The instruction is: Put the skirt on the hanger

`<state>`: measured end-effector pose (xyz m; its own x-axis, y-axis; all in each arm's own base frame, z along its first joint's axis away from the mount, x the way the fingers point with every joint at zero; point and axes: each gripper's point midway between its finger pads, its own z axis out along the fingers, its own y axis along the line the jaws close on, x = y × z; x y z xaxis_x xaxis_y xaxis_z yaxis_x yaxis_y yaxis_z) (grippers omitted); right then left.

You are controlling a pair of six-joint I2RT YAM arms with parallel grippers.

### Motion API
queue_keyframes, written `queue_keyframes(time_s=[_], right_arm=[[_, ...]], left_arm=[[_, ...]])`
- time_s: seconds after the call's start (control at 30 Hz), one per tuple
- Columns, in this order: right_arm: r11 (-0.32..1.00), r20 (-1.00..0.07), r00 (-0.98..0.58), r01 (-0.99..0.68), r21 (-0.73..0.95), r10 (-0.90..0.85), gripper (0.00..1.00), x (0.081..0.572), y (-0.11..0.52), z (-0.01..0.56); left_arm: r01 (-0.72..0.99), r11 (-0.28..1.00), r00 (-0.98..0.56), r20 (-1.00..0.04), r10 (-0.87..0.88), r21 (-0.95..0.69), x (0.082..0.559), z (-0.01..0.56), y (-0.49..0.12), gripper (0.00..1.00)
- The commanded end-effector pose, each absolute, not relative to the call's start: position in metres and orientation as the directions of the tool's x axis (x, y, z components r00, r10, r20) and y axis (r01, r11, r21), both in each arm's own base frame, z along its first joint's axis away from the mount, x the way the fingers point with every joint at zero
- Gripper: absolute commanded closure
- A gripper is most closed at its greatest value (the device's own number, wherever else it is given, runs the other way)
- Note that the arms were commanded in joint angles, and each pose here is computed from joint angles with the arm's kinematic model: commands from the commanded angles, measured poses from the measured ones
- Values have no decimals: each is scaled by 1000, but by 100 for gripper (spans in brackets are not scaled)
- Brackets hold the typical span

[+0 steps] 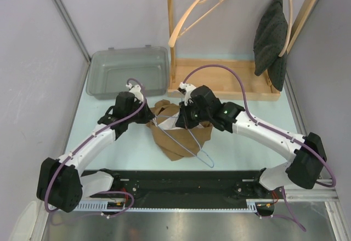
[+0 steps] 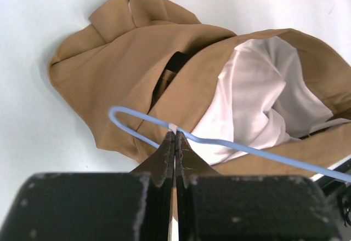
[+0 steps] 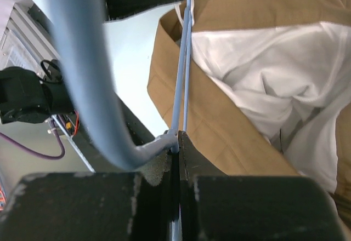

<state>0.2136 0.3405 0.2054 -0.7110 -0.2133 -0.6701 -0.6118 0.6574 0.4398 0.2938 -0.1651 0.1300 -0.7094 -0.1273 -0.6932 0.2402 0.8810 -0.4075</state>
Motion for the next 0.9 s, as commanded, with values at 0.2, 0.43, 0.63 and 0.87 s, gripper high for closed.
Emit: queue_keyframes(time_s=[0.2, 0.43, 0.63, 0.87], right_arm=[[597, -744, -642, -675, 433, -186, 100, 231, 374, 209], [525, -776, -601, -731, 436, -191, 100, 227, 383, 211], [366, -808, -545, -815, 449, -223, 100, 215, 388, 227], [89, -837, -454, -889, 450, -306, 100, 179, 368, 249]], left_arm=[[325, 848, -637, -760, -131, -419, 289, 159, -171, 100], [266, 903, -589, -798, -124, -337, 289, 180, -147, 36], [378, 881, -484, -872, -74, -285, 283, 227, -149, 27], [817, 515, -359, -928, 103, -259, 216, 260, -204, 29]])
